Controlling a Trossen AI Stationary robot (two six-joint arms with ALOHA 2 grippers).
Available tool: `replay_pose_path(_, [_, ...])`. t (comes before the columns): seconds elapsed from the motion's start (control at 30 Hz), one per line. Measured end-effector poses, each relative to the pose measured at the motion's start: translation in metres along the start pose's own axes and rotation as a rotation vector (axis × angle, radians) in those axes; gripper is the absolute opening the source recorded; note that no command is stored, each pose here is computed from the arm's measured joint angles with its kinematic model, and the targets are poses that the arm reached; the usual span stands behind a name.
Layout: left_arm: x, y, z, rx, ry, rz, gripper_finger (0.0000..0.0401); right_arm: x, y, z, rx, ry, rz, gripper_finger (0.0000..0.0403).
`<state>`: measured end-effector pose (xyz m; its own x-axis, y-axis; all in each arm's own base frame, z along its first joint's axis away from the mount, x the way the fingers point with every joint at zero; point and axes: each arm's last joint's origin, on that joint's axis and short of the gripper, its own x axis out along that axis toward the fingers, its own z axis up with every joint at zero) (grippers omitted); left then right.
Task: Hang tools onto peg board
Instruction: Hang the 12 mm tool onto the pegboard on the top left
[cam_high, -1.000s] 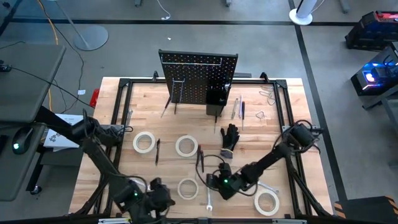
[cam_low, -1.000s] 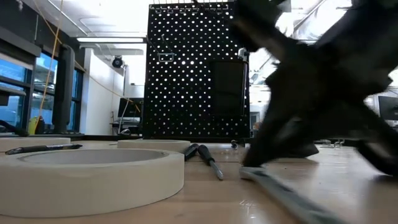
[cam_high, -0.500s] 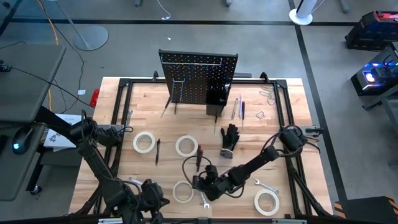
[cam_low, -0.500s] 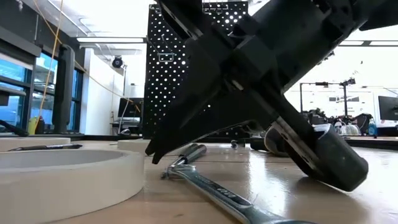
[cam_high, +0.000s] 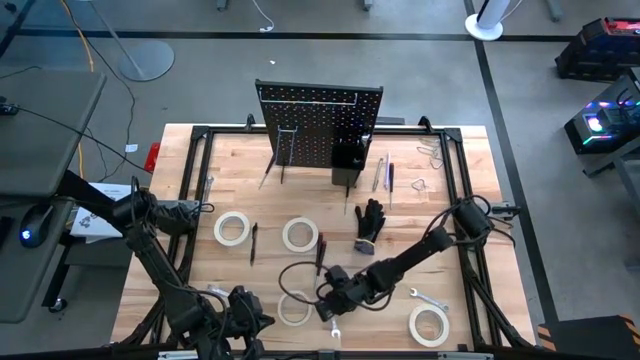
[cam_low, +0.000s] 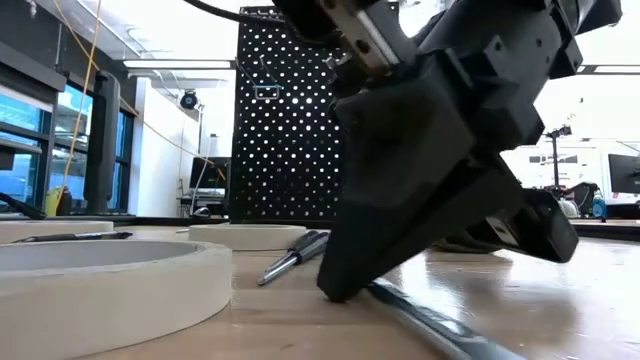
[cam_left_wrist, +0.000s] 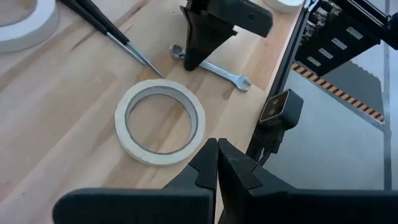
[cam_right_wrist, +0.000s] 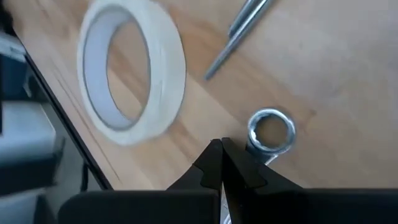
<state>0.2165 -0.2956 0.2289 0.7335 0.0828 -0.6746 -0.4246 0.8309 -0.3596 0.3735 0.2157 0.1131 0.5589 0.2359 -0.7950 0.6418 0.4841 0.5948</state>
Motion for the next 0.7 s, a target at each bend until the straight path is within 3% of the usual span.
replay_pose_path(0.2, [0.002,0.000,-0.001,0.002,-0.004,0.005,0.0000,-0.004,-0.006,-0.002,-0.059,0.067,-0.081,0.0000])
replay_pose_path(0.7, [0.012,0.002,0.005,-0.013,-0.041,0.032,0.0000,-0.022,-0.008,-0.013,-0.191,0.211,-0.137,0.0000])
